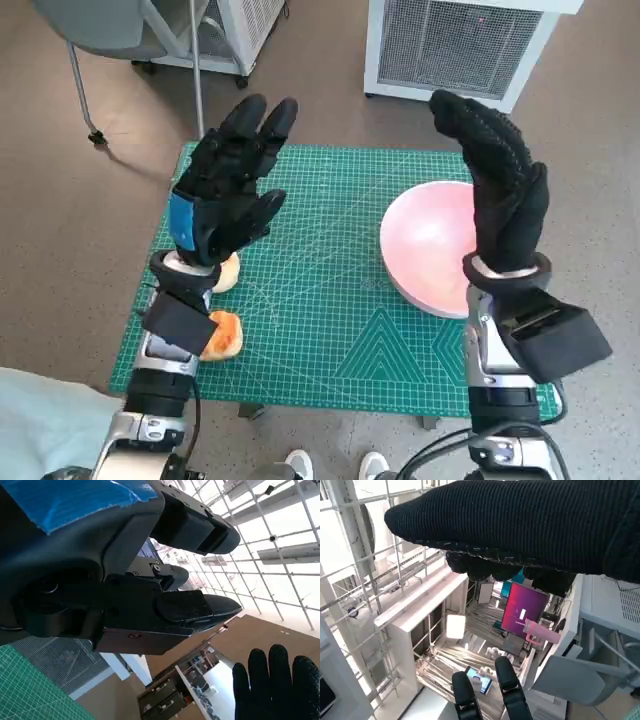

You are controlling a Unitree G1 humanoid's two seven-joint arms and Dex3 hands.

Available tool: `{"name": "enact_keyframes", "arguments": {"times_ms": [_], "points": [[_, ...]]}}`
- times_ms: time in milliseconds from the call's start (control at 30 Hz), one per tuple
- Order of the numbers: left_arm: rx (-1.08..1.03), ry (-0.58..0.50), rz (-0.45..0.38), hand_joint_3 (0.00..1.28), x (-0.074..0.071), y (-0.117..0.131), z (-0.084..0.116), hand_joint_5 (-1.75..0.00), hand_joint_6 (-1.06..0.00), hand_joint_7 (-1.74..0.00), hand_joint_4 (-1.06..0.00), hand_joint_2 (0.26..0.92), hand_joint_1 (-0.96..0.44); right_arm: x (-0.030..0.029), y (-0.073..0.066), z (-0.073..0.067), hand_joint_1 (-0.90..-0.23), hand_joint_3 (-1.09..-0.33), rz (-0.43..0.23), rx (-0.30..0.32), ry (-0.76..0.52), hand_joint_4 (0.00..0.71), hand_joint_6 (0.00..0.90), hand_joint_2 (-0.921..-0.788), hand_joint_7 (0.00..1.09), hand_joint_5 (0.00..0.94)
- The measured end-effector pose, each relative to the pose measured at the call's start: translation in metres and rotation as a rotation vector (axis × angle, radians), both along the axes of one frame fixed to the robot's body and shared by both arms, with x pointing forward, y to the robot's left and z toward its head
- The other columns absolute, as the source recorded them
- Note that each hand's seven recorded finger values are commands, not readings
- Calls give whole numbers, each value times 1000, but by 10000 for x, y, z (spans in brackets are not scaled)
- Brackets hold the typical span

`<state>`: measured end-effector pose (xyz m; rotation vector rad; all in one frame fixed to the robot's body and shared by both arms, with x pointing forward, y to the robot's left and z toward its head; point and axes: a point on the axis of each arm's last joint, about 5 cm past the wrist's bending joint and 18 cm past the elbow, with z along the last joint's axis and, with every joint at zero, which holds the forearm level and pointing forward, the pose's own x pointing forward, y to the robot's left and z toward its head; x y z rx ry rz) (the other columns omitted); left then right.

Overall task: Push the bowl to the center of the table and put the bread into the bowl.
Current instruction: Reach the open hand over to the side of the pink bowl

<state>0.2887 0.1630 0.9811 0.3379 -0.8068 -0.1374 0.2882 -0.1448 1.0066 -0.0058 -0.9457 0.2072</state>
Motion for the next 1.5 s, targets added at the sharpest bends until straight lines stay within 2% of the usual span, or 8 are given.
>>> {"name": "enact_keyframes", "arguments": {"times_ms": [367,533,667,867,1033,1300,1500], "points": [[3,2,-3,258,1,3,-1,0,-567,-5,-421,921,-353,-1,-15,1,-383,-653,-7,1,-1,356,1,-921,774,19],[3,5,-2,259,4,7,-5,0,-567,-5,-417,921,-345,6,-165,-7,-381,-647,-55,13,-1,363,7,-921,778,23],[5,4,7,259,5,42,-5,0,-566,-5,-414,921,-344,8,-337,-57,-386,-632,-128,27,7,370,27,-921,750,24],[6,4,21,261,7,91,-10,0,-565,-4,-412,921,-344,3,-581,-245,-392,-622,-290,103,74,367,25,-921,717,20],[3,7,22,261,9,98,-23,0,-566,-4,-412,921,-342,-16,-699,-424,-389,-629,-394,136,148,361,23,-921,689,15],[1,20,21,259,28,98,-37,-1,-569,-5,-414,921,-338,-33,-817,-705,-356,-647,-473,159,303,348,23,-921,668,7],[2,10,16,260,47,85,-2,-2,-569,-5,-415,921,-342,-40,-853,-898,-337,-657,-498,173,443,346,25,-921,655,5]]}}
